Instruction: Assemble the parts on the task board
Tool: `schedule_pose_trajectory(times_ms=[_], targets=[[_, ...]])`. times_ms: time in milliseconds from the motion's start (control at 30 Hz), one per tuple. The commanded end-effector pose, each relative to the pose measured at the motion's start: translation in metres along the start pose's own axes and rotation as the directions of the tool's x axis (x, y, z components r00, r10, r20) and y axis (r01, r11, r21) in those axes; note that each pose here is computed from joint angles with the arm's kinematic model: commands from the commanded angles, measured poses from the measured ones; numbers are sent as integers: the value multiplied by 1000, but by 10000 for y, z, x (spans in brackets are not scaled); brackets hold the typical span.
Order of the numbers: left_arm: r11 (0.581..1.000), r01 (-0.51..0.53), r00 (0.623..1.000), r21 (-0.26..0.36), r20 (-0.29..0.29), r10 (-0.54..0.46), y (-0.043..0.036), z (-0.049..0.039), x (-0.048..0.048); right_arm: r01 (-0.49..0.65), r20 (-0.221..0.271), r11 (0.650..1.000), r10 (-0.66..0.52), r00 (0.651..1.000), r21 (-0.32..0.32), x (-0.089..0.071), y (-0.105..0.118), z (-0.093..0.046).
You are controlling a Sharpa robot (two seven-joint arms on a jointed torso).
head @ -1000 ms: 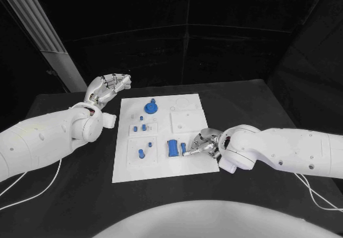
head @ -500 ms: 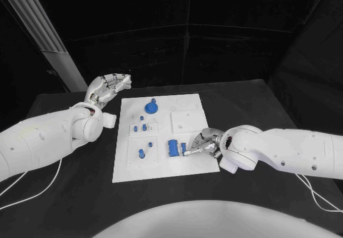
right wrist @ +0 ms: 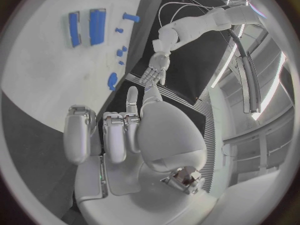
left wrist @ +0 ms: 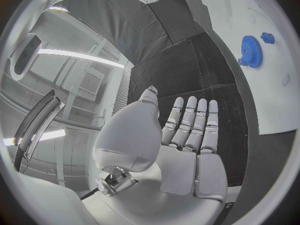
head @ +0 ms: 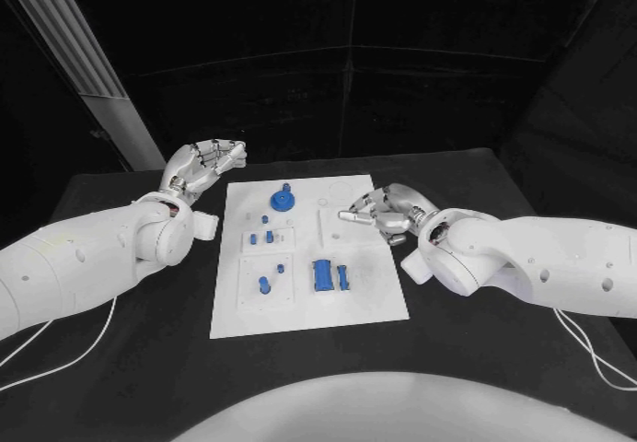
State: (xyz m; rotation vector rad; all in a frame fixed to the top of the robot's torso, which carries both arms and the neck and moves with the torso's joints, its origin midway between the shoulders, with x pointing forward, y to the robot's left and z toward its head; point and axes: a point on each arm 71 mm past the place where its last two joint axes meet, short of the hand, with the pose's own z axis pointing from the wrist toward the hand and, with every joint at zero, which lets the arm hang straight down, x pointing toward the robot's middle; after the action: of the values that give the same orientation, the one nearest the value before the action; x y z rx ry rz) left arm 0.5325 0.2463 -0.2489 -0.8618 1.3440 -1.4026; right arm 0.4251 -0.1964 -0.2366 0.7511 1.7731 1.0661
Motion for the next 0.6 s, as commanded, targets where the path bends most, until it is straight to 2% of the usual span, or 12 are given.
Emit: schedule_pose_trajectory(times_ms=[33, 200, 267, 600], targets=[[987, 15, 1000, 161, -13, -13, -118, -16, 35, -54, 116, 974, 82, 990, -222, -133, 186, 60], [986, 32, 999, 166, -29, -27, -116, -37, 108, -27, 158, 944, 83, 984, -327, -187, 267, 202], [985, 39, 999, 170, -36, -34, -118, -51, 135, -34, 158, 934, 96, 983, -355, -177, 292, 243], [973, 82, 996, 216, -51, -72, -164, -151, 243, -94, 113, 891, 160, 981, -445, -32, 401, 391]])
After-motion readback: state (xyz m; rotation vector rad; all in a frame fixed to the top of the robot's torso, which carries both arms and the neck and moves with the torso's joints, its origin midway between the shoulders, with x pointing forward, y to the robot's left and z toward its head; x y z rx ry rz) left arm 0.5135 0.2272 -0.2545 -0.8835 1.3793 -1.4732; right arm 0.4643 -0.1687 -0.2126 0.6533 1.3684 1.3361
